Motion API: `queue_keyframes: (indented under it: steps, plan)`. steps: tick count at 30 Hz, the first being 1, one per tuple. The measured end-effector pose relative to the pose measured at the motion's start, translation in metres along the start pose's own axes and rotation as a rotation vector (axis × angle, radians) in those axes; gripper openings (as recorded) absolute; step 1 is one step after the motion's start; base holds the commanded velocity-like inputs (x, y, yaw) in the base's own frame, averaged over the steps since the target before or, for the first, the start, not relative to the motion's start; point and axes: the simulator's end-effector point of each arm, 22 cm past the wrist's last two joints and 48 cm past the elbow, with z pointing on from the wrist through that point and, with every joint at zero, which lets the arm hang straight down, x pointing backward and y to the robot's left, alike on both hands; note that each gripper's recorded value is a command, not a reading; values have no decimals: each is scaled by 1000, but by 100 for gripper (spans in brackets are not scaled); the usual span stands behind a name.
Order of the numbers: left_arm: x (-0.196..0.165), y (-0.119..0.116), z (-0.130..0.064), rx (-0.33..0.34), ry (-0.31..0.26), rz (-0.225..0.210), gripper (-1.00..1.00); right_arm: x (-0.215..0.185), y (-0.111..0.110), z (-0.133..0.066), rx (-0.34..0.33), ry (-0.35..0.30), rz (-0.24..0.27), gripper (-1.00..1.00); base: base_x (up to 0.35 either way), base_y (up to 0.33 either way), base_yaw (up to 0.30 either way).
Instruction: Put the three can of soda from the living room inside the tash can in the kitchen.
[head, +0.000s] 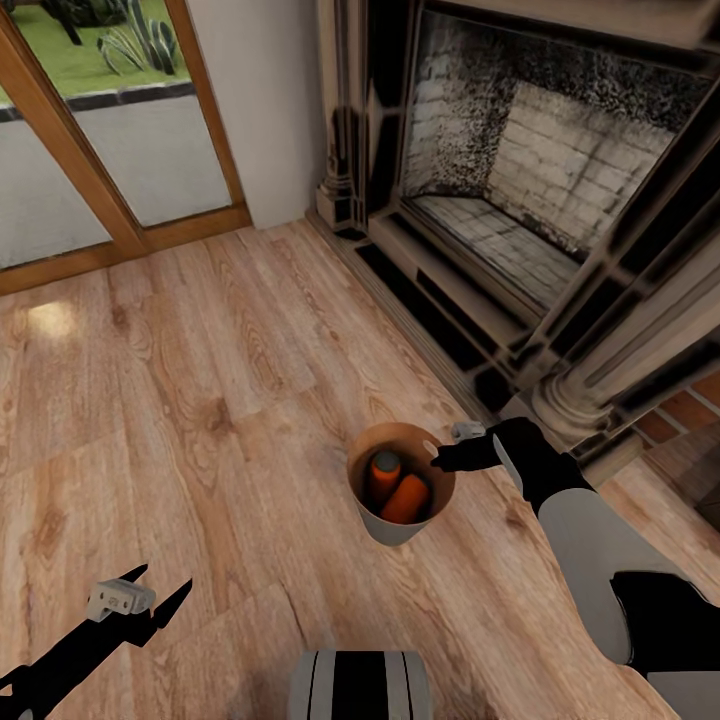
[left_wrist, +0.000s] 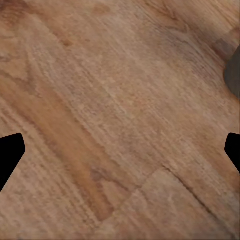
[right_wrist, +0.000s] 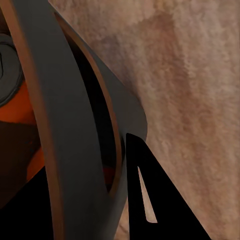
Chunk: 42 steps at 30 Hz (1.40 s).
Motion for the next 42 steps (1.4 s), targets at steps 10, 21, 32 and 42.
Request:
queue_keyframes:
  steps: [10, 21, 32, 42]
  plan:
    - [6, 0, 2, 2, 13, -4, 100, -2, -2, 0, -6, 3, 16, -100, 0, 0, 0]
    - [6, 0, 1, 4, 13, -4, 100, -2, -1, 0, -6, 3, 12, -100, 0, 0, 0]
    - [7, 0, 1, 3, 14, -5, 100, -5, 4, 2, -29, -18, 14, 100, 0, 0, 0]
    - [7, 0, 1, 3, 15, -5, 100, -5, 4, 2, -31, -17, 15, 100, 0, 0, 0]
